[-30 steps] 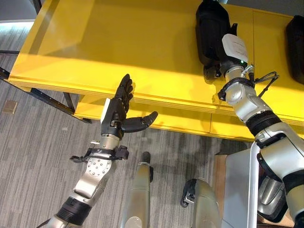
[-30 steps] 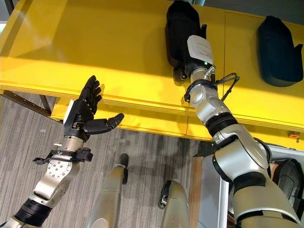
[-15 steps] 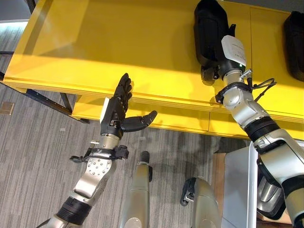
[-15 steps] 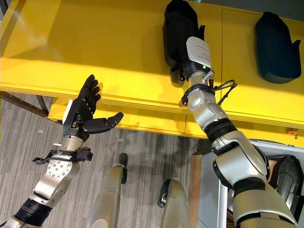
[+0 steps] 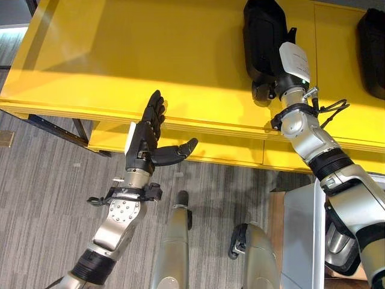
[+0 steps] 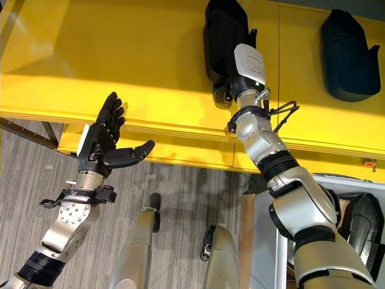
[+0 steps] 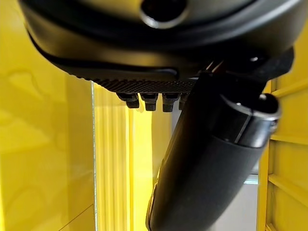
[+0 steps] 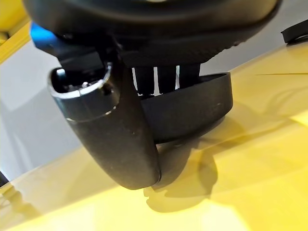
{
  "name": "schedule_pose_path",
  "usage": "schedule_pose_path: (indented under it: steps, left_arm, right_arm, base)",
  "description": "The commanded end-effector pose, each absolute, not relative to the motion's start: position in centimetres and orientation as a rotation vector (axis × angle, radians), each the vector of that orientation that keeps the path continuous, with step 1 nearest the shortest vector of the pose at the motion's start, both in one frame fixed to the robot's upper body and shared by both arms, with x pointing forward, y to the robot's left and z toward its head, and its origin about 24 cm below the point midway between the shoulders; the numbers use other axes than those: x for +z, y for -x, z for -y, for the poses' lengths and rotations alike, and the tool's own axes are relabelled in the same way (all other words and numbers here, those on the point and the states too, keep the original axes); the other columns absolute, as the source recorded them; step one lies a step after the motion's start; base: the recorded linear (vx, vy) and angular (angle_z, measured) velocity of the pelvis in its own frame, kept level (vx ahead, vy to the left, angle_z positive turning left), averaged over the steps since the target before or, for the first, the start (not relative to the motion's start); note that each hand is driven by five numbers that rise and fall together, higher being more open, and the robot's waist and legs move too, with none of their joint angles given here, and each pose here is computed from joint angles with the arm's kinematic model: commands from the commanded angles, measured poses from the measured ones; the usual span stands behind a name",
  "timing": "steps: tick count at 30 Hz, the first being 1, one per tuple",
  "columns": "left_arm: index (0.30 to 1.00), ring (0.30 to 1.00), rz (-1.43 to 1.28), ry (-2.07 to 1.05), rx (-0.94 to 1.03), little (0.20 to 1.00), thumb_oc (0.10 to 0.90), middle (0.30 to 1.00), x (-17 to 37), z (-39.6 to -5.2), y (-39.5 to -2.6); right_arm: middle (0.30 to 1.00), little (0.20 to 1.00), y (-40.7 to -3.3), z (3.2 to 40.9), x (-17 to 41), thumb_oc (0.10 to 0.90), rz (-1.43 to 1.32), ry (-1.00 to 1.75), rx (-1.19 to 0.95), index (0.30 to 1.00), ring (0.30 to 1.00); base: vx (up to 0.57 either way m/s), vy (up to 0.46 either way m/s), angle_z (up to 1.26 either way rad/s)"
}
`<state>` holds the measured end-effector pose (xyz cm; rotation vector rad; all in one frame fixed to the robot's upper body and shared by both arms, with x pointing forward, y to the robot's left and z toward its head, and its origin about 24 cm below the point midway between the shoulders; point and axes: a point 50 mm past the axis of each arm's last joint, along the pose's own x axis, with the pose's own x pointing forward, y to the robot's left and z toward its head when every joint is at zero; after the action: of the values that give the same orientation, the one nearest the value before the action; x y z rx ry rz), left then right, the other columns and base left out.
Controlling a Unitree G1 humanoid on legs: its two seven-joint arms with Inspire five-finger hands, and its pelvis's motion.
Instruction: Move parts from the plastic box to the shelf.
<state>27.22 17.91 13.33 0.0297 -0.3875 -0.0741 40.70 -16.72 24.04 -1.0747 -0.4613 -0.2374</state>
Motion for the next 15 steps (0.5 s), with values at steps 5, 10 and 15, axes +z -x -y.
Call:
schedule_pose_path:
  steps: [5,10,15]
  left_arm:
    - [1.000,1.000,0.657,0.028,-0.087,1.000,0.900,1.000,17.9,-16.9,-26.3]
    - [1.000,1.000,0.656,0.013,-0.062,1.000,0.900,1.000,17.9,-17.3,-26.3]
    - [1.000,1.000,0.664,0.006,-0.031,1.000,0.900,1.000,18.0,-17.7,-26.2]
  right_arm:
    - [1.000,1.000,-40.2,16.6,24.2,0.900,0.520,1.059,-0.240,1.000,1.000]
    - [1.000,1.000,-39.0,16.1,25.6,0.900,0.616,1.040,-0.220,1.000,1.000]
    - [1.000,1.000,-37.0,16.6,26.2,0.900,0.717,0.990,-0.222,1.000,1.000]
  base:
    - [0.00,0.000,0.00]
    - [0.00,0.000,0.00]
    - [0.00,0.000,0.00]
